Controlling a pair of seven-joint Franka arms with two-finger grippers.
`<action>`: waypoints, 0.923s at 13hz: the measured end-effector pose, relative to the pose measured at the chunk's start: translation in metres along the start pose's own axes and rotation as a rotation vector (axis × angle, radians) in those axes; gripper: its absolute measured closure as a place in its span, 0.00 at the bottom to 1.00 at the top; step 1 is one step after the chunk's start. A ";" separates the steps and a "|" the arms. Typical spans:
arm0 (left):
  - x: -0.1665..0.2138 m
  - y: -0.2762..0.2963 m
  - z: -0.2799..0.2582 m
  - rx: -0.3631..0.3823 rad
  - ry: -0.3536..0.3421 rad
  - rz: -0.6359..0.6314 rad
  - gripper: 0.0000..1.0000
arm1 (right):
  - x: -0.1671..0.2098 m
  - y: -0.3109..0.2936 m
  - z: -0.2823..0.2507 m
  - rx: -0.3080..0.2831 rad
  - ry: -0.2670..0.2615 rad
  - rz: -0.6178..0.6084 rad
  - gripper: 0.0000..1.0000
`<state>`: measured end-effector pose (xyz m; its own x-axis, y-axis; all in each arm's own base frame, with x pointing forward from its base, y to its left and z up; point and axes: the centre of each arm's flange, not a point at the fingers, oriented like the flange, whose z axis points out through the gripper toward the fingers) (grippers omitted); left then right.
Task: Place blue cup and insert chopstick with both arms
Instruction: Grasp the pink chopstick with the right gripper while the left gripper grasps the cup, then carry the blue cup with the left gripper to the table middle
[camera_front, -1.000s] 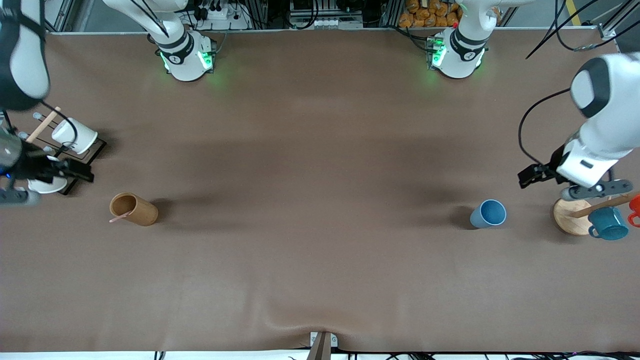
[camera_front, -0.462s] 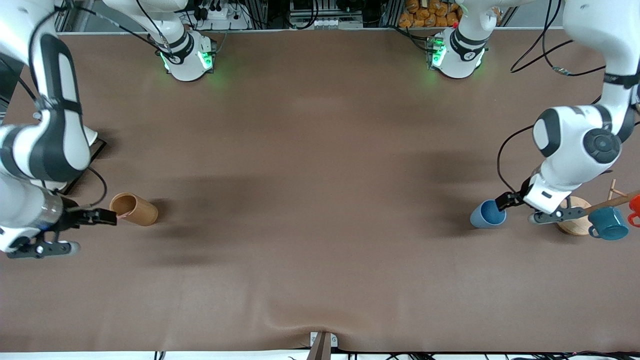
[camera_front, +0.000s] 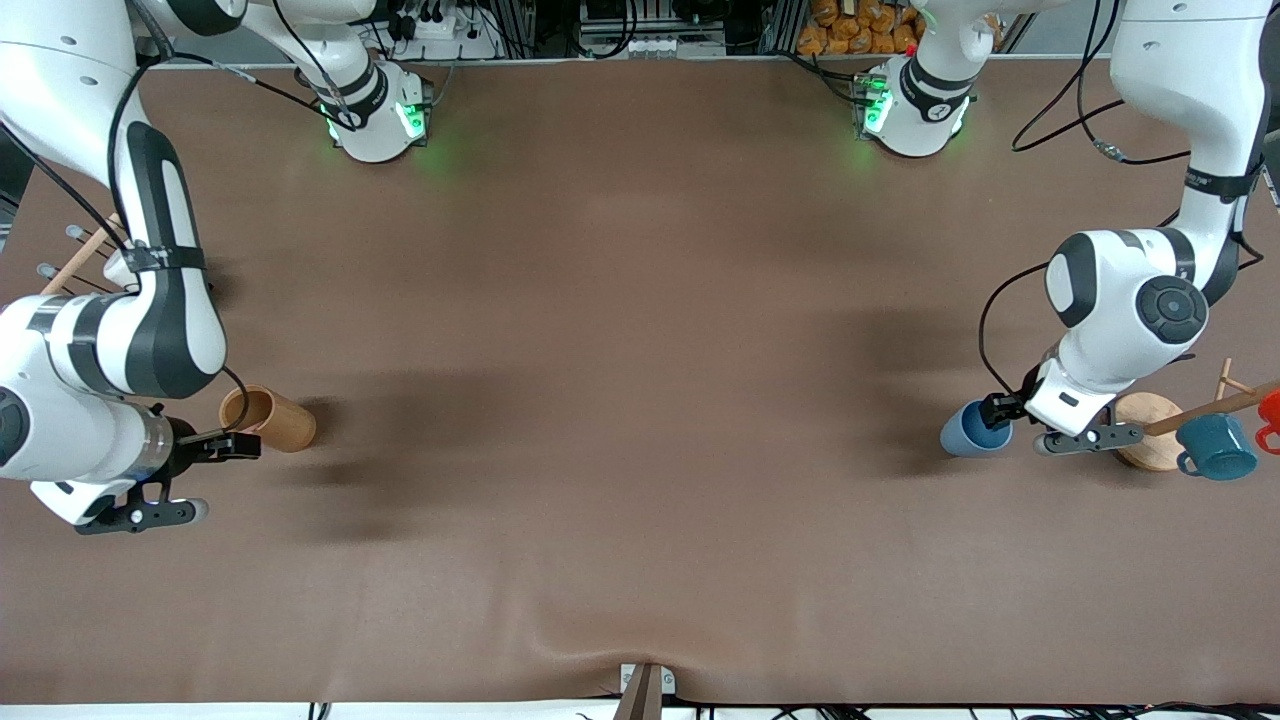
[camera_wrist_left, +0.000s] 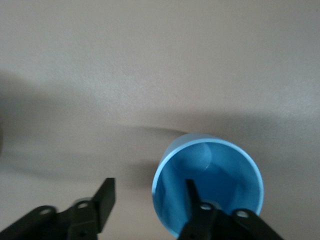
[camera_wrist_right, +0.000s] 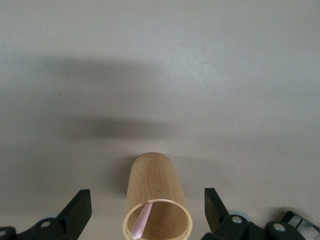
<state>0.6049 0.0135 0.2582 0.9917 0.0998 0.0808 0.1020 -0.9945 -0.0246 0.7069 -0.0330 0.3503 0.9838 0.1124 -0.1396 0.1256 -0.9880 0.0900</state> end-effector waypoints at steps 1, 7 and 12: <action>-0.001 0.001 0.004 0.000 -0.005 0.001 0.53 | 0.001 0.000 0.004 0.000 -0.007 -0.001 0.00; -0.004 0.061 -0.008 -0.047 0.003 0.084 0.95 | -0.006 -0.001 0.015 0.008 -0.079 0.015 0.22; -0.048 0.235 -0.061 -0.116 -0.076 0.056 0.95 | -0.005 -0.001 0.015 0.007 -0.079 0.022 0.41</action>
<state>0.5769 -0.2273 0.3098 0.9991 0.0415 0.0071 0.0407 -0.9952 0.0888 0.6996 -0.0341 0.3357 0.9731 0.0820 -0.2151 0.1027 -0.9909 0.0869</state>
